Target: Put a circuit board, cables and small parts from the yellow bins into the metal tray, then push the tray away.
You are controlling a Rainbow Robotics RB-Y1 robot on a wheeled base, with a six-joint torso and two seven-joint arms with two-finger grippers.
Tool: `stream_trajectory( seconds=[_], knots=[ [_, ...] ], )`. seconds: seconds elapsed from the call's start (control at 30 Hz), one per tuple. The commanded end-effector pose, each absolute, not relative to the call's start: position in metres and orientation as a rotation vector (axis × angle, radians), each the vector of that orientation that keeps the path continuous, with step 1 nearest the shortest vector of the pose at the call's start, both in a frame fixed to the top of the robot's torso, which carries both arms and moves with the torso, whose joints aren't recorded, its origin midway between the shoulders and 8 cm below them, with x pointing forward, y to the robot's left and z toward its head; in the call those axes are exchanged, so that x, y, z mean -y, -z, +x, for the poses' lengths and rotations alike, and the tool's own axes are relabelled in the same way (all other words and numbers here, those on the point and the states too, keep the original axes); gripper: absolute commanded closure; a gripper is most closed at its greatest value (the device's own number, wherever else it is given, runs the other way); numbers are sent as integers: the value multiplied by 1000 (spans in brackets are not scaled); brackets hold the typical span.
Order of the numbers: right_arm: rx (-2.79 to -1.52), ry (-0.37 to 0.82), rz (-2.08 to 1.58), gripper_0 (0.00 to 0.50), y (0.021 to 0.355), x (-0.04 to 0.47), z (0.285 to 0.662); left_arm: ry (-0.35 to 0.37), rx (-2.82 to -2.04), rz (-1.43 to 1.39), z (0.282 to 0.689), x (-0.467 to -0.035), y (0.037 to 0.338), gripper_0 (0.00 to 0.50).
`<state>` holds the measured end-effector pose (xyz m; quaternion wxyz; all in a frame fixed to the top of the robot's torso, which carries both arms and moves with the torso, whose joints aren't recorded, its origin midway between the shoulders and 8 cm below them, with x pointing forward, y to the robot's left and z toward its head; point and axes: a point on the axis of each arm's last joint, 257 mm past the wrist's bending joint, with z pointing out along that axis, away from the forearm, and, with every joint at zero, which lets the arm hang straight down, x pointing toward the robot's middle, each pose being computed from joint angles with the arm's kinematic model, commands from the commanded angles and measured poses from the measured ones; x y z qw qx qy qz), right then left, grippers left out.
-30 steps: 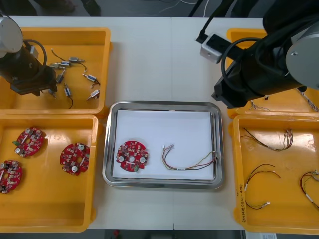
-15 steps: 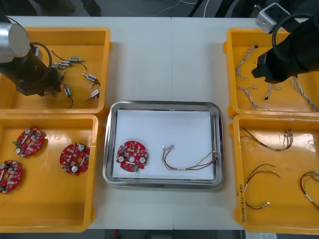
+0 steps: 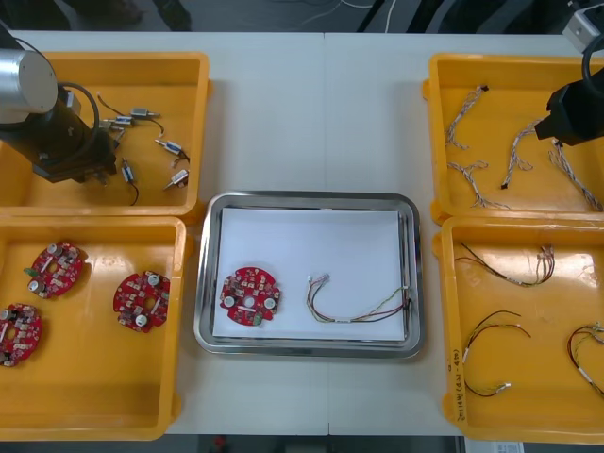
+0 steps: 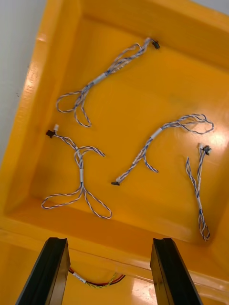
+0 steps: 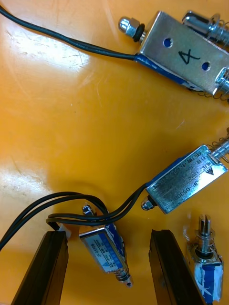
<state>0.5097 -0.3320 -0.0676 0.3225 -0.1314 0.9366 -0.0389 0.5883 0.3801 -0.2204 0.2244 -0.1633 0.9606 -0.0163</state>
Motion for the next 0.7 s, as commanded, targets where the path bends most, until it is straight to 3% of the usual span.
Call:
stream_trajectory(
  seconds=[0.03,0.1,0.13,0.47,0.7],
  knots=[
    [-2454,147,-186,0,47,367,516,45,-2627,-296,606,-360,198,83],
    [-2474,146,-152,0,50,370,521,48,-2627,-292,606,-359,198,480],
    [-2476,144,-150,0,49,369,522,48,-2627,-292,606,-359,198,500],
    [-2533,137,-44,0,69,374,530,50,-2633,-285,605,-359,198,500],
    [-2589,68,37,0,84,377,535,31,-2645,-287,599,-372,192,500]
  ],
)
